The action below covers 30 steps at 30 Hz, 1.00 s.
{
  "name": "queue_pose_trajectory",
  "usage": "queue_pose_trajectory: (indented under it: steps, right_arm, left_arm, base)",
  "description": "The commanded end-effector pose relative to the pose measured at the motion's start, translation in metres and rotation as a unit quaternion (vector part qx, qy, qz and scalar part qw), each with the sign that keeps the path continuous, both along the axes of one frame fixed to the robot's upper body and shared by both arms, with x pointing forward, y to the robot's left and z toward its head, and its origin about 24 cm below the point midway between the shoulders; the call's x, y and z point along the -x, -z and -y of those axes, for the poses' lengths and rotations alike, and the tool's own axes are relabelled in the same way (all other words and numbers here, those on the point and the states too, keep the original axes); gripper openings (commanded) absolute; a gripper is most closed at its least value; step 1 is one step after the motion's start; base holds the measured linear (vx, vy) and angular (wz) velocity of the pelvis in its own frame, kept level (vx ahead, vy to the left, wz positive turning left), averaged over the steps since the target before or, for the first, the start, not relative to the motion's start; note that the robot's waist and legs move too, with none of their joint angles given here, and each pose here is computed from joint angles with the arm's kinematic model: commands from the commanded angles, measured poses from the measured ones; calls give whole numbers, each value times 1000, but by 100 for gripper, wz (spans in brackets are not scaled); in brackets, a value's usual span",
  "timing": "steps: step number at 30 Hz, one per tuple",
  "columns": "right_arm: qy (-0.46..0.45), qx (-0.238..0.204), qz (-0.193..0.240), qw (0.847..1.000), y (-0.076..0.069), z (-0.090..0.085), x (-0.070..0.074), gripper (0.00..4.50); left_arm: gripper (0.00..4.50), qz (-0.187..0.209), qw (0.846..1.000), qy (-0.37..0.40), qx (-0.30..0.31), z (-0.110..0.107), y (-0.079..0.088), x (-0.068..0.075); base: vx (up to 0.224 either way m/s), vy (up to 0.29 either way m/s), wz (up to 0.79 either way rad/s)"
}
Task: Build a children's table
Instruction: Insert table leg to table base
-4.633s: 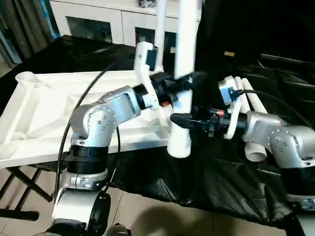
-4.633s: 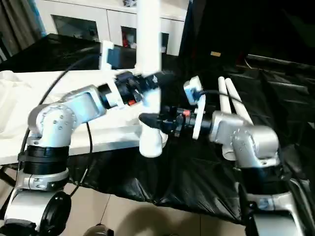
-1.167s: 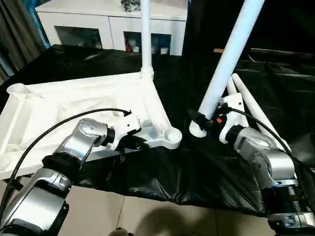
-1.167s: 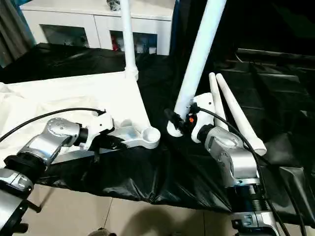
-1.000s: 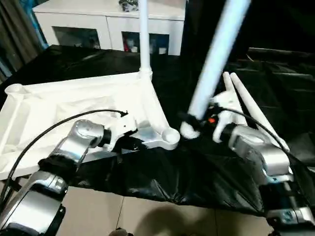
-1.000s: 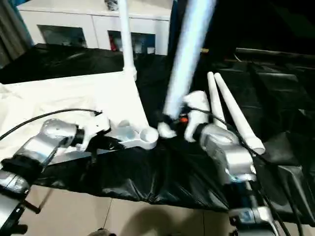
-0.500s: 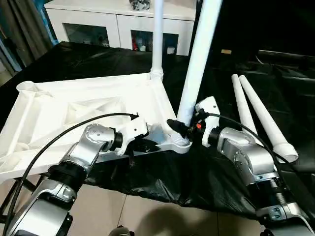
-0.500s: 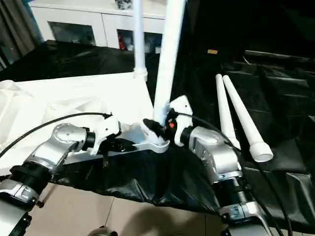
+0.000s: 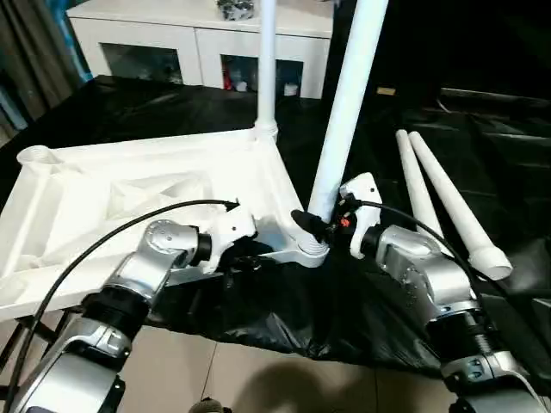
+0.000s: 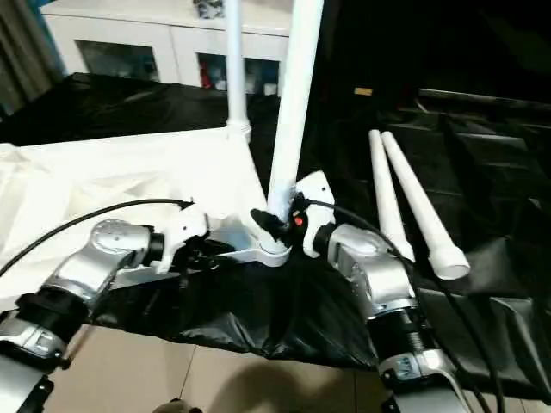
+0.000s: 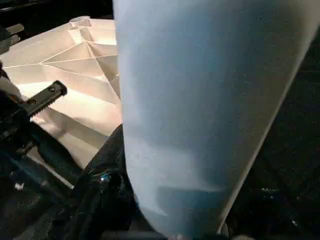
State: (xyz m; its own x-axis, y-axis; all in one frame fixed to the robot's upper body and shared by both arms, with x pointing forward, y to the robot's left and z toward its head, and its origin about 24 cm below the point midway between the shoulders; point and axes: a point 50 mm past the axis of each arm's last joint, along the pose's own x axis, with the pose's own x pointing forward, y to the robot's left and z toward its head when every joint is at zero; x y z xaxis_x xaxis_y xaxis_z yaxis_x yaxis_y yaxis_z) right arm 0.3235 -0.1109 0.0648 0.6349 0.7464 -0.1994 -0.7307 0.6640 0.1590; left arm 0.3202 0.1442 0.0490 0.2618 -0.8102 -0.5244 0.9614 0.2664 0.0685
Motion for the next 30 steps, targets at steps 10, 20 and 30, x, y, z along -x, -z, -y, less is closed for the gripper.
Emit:
queue_pose_trajectory:
  steps: [10,20,30]
  right_arm:
    - [-5,5,-10,1000,6,0,-5,191]
    - [-2,-38,-32,999,13,4,-5,191]
    - [24,-104,-50,993,32,21,10,191]
  left_arm:
    - [0,-26,999,-6,-45,-15,12,7]
    - [0,-34,999,-4,-24,-9,10,8]
    - [0,-23,999,-21,-8,-2,6,4]
  base:
    - [0,0,0]
    - [0,0,0]
    - [0,0,0]
